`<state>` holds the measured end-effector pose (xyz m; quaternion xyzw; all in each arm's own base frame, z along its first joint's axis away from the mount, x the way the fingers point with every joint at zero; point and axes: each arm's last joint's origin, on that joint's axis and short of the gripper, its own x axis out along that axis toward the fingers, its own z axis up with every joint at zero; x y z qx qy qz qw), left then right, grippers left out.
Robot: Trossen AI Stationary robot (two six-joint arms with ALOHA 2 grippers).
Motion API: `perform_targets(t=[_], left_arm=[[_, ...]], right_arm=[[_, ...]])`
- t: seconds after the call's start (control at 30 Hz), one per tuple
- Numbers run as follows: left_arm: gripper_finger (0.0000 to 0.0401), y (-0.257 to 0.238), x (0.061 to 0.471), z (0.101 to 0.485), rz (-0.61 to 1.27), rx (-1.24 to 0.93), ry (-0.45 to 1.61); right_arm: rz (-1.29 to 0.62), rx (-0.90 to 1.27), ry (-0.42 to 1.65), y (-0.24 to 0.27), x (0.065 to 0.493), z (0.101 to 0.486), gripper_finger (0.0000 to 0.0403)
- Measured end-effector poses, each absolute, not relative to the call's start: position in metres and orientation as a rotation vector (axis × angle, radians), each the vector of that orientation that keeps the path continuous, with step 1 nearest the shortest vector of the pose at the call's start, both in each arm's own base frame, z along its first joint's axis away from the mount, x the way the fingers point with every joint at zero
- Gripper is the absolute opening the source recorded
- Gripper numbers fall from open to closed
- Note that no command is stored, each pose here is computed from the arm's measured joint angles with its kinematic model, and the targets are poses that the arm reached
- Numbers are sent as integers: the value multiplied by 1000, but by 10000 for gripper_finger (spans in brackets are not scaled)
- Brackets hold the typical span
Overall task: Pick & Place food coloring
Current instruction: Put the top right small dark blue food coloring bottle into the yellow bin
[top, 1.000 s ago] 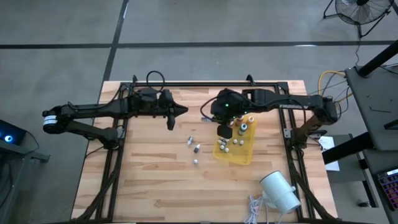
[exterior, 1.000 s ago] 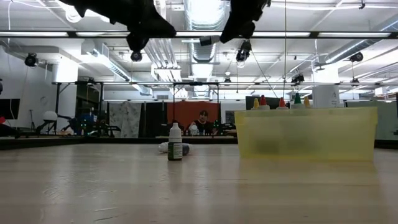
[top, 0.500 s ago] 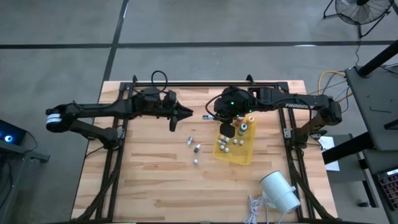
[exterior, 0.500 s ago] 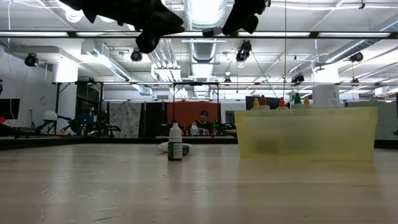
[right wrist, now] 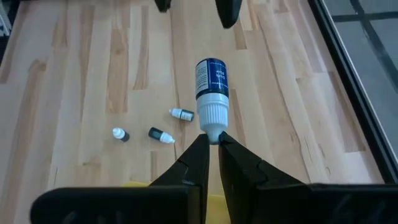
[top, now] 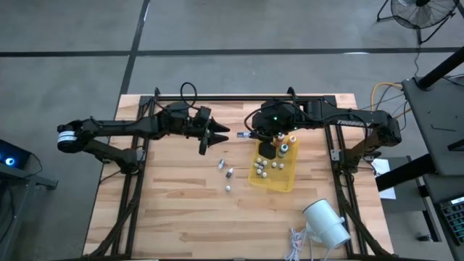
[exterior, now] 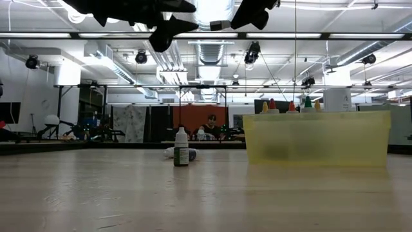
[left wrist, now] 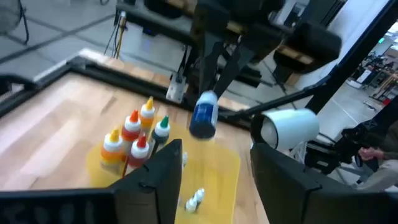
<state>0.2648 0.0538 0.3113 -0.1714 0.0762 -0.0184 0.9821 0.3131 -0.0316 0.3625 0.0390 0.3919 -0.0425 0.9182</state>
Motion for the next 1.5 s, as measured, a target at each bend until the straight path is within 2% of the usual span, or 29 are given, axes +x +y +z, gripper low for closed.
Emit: perform_targets(t=[0.3,0.9,1.5], left_arm=[[163,55,271,314,-50,-309,86],[163,59,292,315,-51,-287,104],[163,59,295,317,-63,-287,70]], right_arm=[[-84,71,780,-32,314,365,27],[-81,63,693,-31,312,376,27],[-76,49,691,-31,312,377,26]])
